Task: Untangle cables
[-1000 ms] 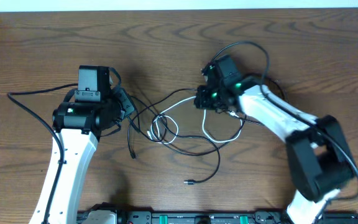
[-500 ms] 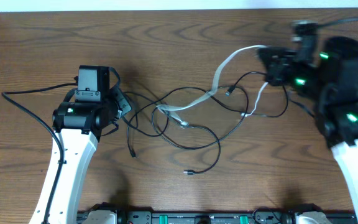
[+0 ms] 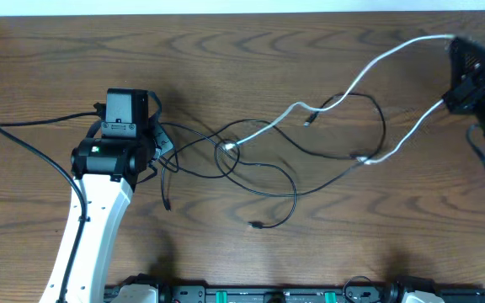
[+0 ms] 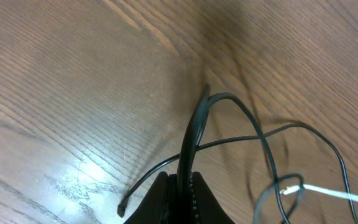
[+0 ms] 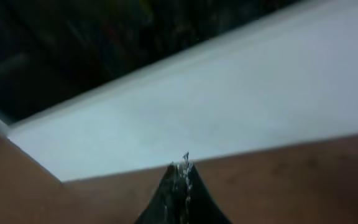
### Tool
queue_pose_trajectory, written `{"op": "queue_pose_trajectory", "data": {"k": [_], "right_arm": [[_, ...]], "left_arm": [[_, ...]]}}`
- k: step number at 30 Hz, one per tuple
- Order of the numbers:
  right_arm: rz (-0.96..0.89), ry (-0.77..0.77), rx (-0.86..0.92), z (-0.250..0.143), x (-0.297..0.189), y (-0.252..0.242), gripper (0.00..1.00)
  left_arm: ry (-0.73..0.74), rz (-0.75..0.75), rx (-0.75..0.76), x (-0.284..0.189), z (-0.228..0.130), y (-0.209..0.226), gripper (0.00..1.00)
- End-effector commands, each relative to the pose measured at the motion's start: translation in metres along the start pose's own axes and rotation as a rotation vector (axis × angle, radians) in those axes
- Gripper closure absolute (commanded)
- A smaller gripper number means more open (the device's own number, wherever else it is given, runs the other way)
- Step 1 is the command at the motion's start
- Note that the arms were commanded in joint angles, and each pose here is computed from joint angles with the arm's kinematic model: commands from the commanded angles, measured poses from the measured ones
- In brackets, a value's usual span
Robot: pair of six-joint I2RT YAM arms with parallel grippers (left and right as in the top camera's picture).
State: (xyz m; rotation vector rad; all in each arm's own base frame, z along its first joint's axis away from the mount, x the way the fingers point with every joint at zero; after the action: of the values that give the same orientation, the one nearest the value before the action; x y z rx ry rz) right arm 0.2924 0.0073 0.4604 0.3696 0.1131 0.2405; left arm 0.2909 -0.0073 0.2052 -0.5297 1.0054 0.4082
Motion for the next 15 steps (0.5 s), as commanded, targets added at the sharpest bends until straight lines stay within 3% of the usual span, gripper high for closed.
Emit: {"op": "queue_pose_trajectory", "data": {"k": [1, 3, 6, 11, 15], "right_arm": [[-0.012, -0.112, -0.028, 0.042, -0.015, 0.013, 0.99], [-0.022, -0.124, -0.015, 0.049, -0.014, 0.013, 0.99], [0.012, -0.002, 0.071, 0.028, 0.003, 0.010, 0.99], [-0.010, 0.417, 0.252, -0.063, 0.038, 0.000, 0.99], [-0.018, 0.554, 0.245, -0.098, 0.059, -0.004, 0.99]], "left_arm": [[-0.028, 0.027, -0.010, -0.001, 0.006, 0.004, 0.93], [-0.028, 0.027, -0.010, -0.001, 0.006, 0.004, 0.93], [-0.028, 0.027, -0.010, -0.001, 0.006, 0.003, 0.93], [-0.027, 0.027, -0.010, -0.001, 0.006, 0.003, 0.93], [-0.027, 0.027, -0.010, -0.001, 0.006, 0.003, 0.93]]}}
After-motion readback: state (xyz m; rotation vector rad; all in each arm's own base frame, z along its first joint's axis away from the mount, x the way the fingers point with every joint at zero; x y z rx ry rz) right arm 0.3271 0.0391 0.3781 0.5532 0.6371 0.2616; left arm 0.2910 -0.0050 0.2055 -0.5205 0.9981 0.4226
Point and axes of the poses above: each gripper's point midway between its finger pads, its own x axis out along the fingers, its own y axis along the line the jaws close on, z = x × y, the point moved 4 cm from there along -x, back along the fingers, and after that the axes turned 5 degrees about -x, right-handed, at the moved point
